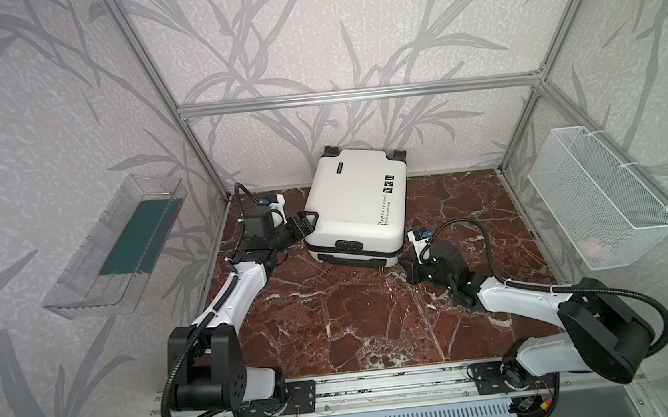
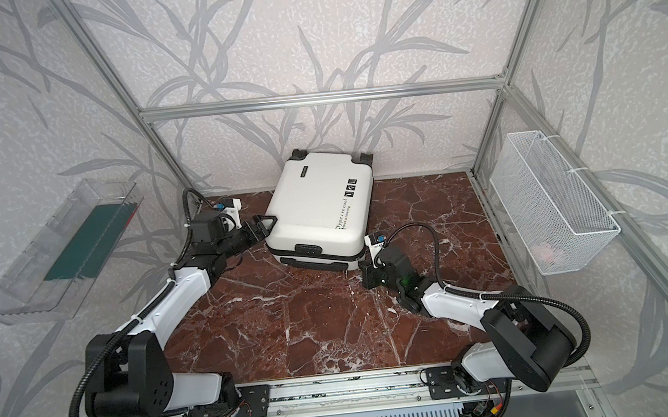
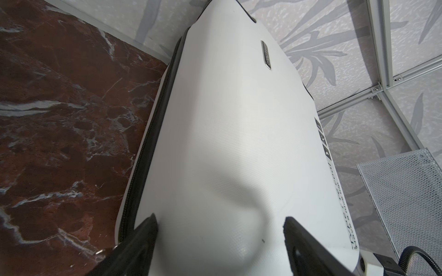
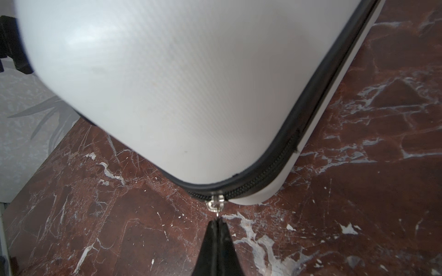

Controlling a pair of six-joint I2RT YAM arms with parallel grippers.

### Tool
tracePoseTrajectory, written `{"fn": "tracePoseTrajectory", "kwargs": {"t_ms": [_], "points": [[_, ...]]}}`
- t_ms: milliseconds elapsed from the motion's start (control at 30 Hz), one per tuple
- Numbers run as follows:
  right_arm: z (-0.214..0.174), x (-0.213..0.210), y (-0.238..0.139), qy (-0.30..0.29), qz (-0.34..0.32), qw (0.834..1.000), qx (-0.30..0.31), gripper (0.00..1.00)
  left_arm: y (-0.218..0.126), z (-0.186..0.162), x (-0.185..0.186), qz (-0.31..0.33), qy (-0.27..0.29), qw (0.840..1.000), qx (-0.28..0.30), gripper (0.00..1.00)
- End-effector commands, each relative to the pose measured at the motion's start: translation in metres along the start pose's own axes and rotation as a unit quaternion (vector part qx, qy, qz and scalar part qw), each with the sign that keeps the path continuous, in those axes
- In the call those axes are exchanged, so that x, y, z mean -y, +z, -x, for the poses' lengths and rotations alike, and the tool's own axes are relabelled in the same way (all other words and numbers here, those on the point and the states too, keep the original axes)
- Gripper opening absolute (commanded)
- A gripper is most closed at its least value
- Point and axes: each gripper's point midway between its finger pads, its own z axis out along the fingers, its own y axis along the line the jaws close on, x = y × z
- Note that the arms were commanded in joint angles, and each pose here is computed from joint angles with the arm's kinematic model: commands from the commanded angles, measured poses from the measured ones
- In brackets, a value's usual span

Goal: Pack the luggage

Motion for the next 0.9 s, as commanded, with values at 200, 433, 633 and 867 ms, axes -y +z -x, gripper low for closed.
{"fn": "tracePoseTrajectory", "kwargs": {"t_ms": [200,433,633,867], "points": [[-0.014,-0.011,-0.007,-0.004,0.027,0.999,-0.026,0.0,0.006,-0.036,0.035,-0.065,0.012,0.997,-0.037,0.83],[-0.02,-0.031,-0.007,-0.012,0.036,0.999,-0.023,0.0,0.013,-0.059,0.05,-0.08,0.016,0.995,-0.048,0.82],[-0.021,-0.049,-0.003,-0.018,0.041,0.999,-0.017,0.0,0.016,-0.074,0.062,-0.091,0.018,0.994,-0.055,0.81],[-0.017,-0.062,0.002,-0.023,0.051,0.998,-0.013,0.0,0.019,-0.086,0.067,-0.093,0.02,0.994,-0.059,0.81]]}}
